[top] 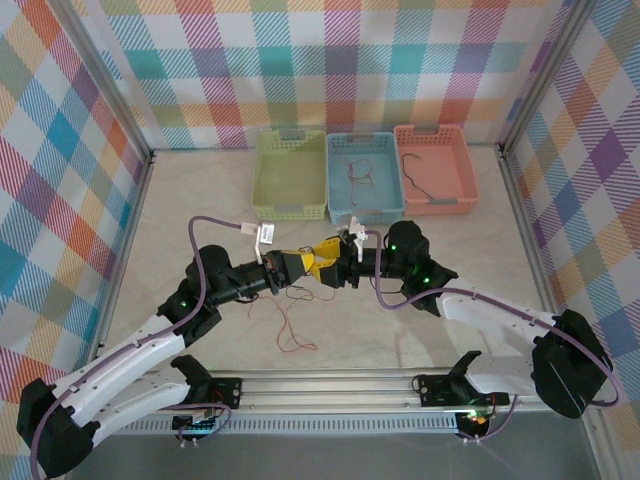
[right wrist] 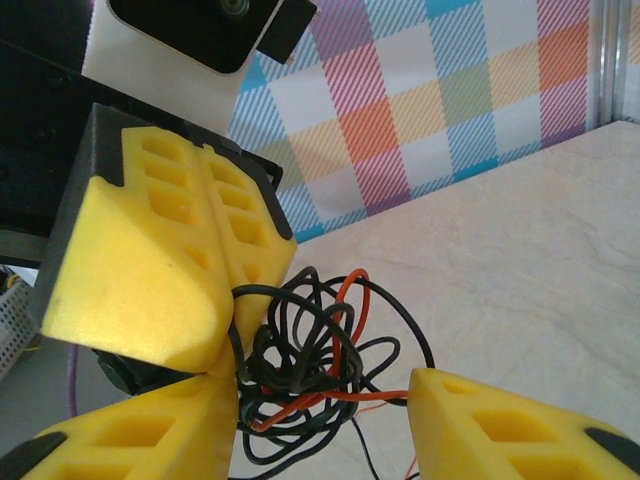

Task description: Untangle the cables

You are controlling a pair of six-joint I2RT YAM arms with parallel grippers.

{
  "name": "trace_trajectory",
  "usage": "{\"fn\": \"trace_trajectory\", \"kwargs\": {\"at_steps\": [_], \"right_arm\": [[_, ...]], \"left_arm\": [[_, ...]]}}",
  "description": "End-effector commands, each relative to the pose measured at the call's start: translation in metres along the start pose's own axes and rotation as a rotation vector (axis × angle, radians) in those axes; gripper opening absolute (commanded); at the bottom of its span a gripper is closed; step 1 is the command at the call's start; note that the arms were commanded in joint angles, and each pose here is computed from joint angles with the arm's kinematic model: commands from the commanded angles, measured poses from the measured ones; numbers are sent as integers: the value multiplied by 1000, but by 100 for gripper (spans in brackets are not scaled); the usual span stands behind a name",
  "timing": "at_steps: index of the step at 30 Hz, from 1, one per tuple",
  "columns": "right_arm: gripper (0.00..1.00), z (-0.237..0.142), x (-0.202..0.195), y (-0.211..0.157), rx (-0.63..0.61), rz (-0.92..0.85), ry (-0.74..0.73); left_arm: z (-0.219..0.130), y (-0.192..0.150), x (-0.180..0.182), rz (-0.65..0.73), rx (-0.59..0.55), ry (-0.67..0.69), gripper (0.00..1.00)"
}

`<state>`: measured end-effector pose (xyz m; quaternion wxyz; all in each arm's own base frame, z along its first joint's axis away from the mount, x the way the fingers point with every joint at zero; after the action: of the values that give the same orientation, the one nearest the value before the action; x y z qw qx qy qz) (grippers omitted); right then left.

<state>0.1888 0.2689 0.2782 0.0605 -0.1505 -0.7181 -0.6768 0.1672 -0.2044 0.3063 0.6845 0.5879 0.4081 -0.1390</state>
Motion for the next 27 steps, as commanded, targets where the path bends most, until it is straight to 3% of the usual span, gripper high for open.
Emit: {"fn": "trace_trajectory", "kwargs": {"at_steps": [1, 8, 15, 18, 27], "right_arm": [[50, -1, 14, 9, -40, -10, 96], [47, -2, 22, 23, -96, -31, 140], [10, -7, 22, 22, -91, -70, 91], [0, -16, 22, 14, -76, -104, 44], [0, -51, 22, 2, -107, -181, -113]], "left_arm": [[-1, 12, -24, 18, -69, -117, 0], [2, 14, -35, 14, -60, -158, 0], [-8, 14, -38, 42, -66, -125, 0], [-17, 15, -37, 66, -85, -72, 0], [-44, 13, -22, 119, -132, 157, 0]]}}
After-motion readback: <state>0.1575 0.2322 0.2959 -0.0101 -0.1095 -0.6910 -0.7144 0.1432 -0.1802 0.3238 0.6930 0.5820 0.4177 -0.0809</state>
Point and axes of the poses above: each hand's point on the last joint's axis, 136 mm out from that joint toward the fingers, its own z axis out along the fingers, its own x axis along the line the jaws close on, y = z × x, the point moved 7 cm from there along -z, back along the fingers
